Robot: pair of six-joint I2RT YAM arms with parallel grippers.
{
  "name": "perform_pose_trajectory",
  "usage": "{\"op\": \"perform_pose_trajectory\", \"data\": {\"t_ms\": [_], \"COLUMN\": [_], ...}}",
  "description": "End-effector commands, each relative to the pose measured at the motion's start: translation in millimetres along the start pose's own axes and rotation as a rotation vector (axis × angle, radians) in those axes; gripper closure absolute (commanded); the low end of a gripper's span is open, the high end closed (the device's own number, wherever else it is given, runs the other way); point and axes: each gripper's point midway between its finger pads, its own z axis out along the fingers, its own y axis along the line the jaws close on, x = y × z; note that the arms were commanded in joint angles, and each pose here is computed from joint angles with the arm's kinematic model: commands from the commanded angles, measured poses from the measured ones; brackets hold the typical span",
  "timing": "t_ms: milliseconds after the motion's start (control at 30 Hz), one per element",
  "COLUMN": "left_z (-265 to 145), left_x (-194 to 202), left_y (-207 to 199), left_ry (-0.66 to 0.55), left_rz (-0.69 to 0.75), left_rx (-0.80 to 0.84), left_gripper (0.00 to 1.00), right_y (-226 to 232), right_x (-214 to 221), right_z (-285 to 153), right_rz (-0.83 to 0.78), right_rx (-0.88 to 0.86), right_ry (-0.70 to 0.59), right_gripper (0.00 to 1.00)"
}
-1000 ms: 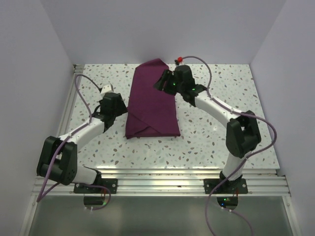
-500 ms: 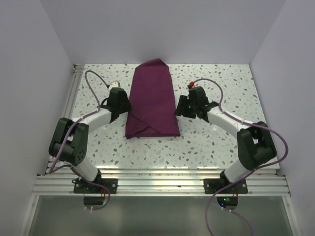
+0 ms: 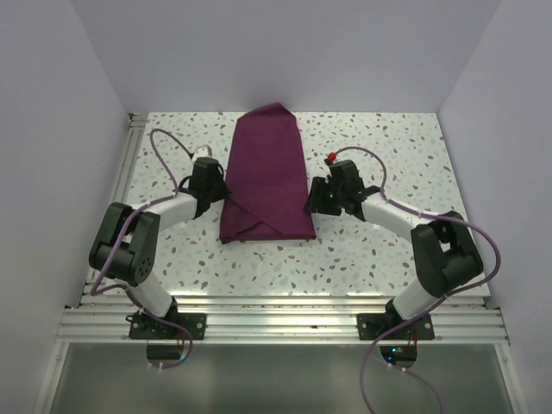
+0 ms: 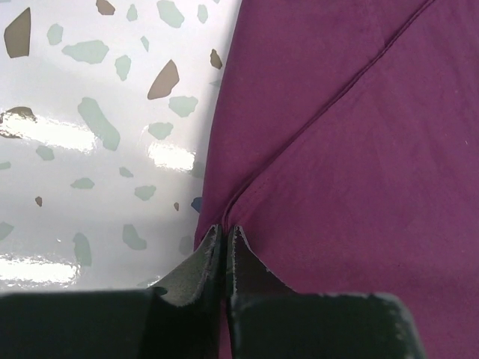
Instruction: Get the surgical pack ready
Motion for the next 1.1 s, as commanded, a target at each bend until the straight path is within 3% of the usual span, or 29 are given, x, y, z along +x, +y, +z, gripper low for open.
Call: {"op": "perform_pose_trajectory", "data": {"t_ms": [0, 233, 533, 667, 1067], "left_z": [6.2, 7.6, 2.9, -8.6, -55.8], "left_x": [4.6, 18.9, 47.2, 56.6, 100.0], "left_y": [6.4, 17.7, 30.7, 32.9, 17.4], "left_ry": [-0.009, 0.009, 0.045, 0.040, 0.048], "left_rz": [-0.015, -0.023, -0.055, -0.077, -0.092], "left_rx": [0.001, -0.023, -0.018, 0.006, 0.077], "left_gripper": [0.98, 1.00, 1.00, 1.00, 1.00], "right_y": [13.5, 22.7, 27.5, 23.4, 14.6], "right_x": [0.0, 19.9, 43.4, 56.7, 101.0], "right_z": [6.1, 13.3, 9.8, 4.9, -35.9], "right_rz": [-0.018, -0.027, -0.027, -0.019, -0.012], "right_rx": [-0.079, -0.106, -0.098, -0.082, -0.054], "right_ry": [-0.007, 0.040, 0.069, 0.078, 0.084], "right_gripper": [0.46, 0.46, 0.55, 0.59, 0.59]}}
